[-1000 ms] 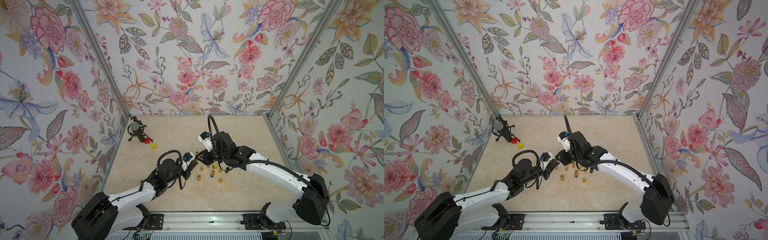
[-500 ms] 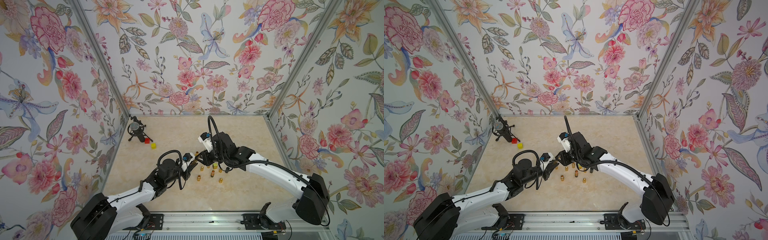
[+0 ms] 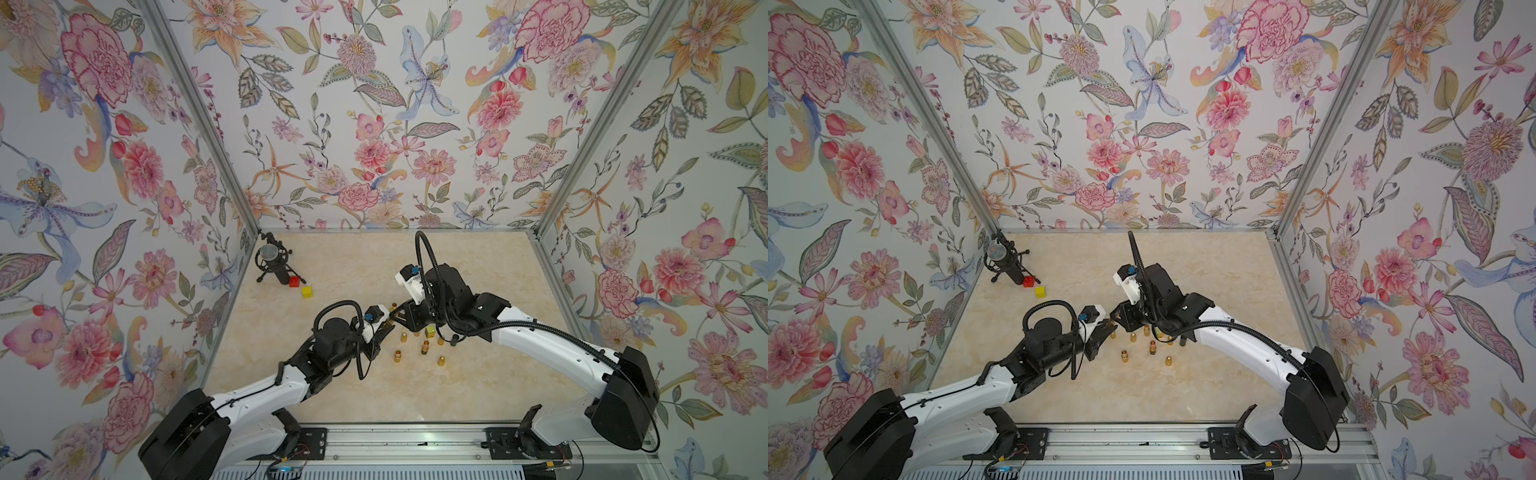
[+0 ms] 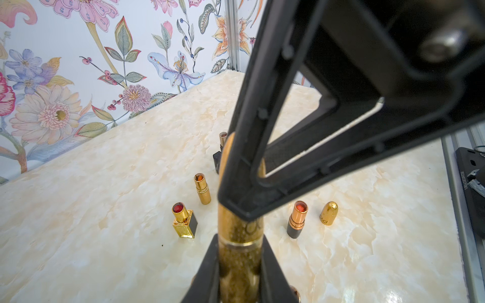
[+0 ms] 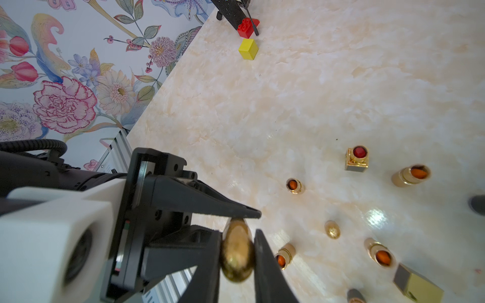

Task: Open the lipstick cap
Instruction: Open the cover of the lipstick.

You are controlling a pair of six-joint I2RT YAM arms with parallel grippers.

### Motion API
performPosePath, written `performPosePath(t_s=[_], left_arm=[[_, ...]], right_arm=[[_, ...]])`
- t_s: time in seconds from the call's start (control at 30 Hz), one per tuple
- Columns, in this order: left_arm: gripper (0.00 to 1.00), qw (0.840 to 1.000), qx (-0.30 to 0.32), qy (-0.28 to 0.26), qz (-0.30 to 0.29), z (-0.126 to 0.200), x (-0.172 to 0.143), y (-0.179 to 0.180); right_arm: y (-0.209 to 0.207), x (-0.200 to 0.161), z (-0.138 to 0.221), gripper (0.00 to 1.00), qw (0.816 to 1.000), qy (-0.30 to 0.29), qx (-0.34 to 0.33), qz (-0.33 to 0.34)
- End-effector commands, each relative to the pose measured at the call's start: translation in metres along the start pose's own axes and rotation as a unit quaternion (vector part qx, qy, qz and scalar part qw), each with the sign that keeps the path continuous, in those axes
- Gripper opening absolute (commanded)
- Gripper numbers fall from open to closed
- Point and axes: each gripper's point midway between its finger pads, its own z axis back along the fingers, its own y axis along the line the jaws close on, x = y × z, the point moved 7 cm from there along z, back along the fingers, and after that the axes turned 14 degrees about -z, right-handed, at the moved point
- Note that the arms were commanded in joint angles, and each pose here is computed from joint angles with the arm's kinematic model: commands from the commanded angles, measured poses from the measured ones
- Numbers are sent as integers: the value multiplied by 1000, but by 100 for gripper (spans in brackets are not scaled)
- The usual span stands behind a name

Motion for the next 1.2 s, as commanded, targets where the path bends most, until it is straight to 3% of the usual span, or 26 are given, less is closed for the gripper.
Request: performPosePath(t_s=[0.0, 0.3, 0.8, 1.17], left_arm=[[7, 1000, 10, 2, 3, 4, 1, 1], [5, 999, 12, 31, 8, 11, -13, -3], [4, 999, 23, 33, 8, 19, -14, -3], [4, 998, 56, -4, 14, 39, -3, 2]], right_arm=[[-1, 4, 7, 21, 1000, -13, -2, -3], [-2, 16, 23, 20, 999, -37, 6, -20], [-5, 24, 47, 20, 997, -68, 25, -42], [-42, -33, 40, 21, 996, -46, -72, -39]])
